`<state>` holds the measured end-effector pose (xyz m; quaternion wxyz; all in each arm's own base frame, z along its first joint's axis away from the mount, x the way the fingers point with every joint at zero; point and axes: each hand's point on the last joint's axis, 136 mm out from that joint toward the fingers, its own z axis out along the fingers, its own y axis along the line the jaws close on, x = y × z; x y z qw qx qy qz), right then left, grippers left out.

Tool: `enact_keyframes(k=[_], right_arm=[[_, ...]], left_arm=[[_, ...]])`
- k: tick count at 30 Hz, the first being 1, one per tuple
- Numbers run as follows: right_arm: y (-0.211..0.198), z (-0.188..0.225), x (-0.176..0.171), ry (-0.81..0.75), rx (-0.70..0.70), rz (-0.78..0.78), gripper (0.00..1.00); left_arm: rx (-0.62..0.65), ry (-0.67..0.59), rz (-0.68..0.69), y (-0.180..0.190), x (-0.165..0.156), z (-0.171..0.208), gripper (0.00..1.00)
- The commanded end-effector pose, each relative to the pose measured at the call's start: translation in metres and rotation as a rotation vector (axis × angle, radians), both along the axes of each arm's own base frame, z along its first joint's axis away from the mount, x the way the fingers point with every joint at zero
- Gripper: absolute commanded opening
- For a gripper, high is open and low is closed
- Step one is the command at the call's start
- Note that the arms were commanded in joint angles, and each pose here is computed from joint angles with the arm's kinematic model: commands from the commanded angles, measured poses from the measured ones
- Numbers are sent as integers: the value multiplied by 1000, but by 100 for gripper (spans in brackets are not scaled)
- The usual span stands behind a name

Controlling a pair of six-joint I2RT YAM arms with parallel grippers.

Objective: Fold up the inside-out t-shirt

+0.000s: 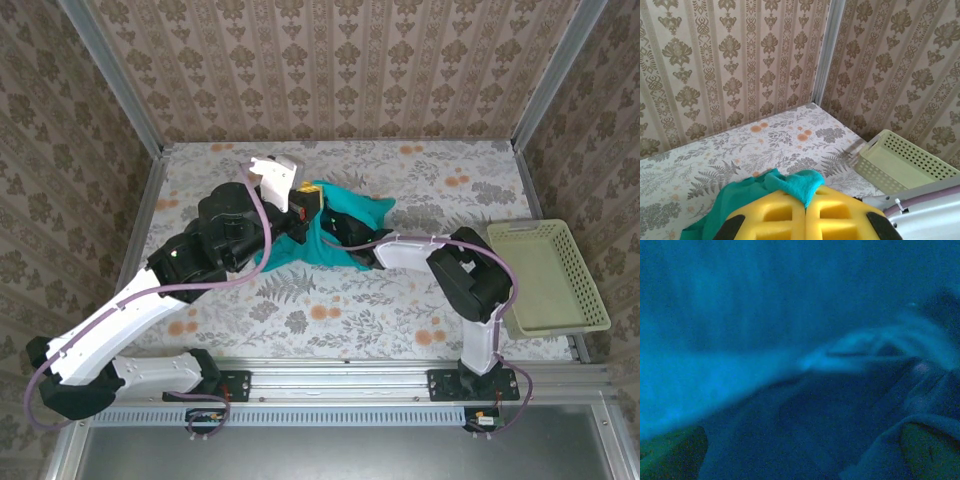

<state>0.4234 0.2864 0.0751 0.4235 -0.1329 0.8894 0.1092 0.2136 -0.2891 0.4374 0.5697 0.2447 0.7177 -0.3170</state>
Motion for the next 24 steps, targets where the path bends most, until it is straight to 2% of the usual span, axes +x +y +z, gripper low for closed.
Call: enact_keyframes(k=[1,9,14,17,21,23,24], right_arm=[[-13,22,27,-41,28,-114,100],[-33,-36,43,219,-211,-328,100],[-36,-60,43,323,-321,-343,100],[-32,-67,42,353,-342,-321,99],[-26,-69,41,360,-335,-275,87],[-22,-66,38,344,-314,-235,72],[-19,-62,38,330,-281,-219,64]], left_arm=[[-80,-56,-48,-2,-8,29,0],[-90,-61,-58,-7,-8,35,0],[-86,-67,-36,-5,-4,37,0],[-84,-70,-23,-4,-2,37,0],[-62,-65,35,3,9,33,0],[-28,-52,112,13,23,26,0],[17,-39,199,24,34,20,0]])
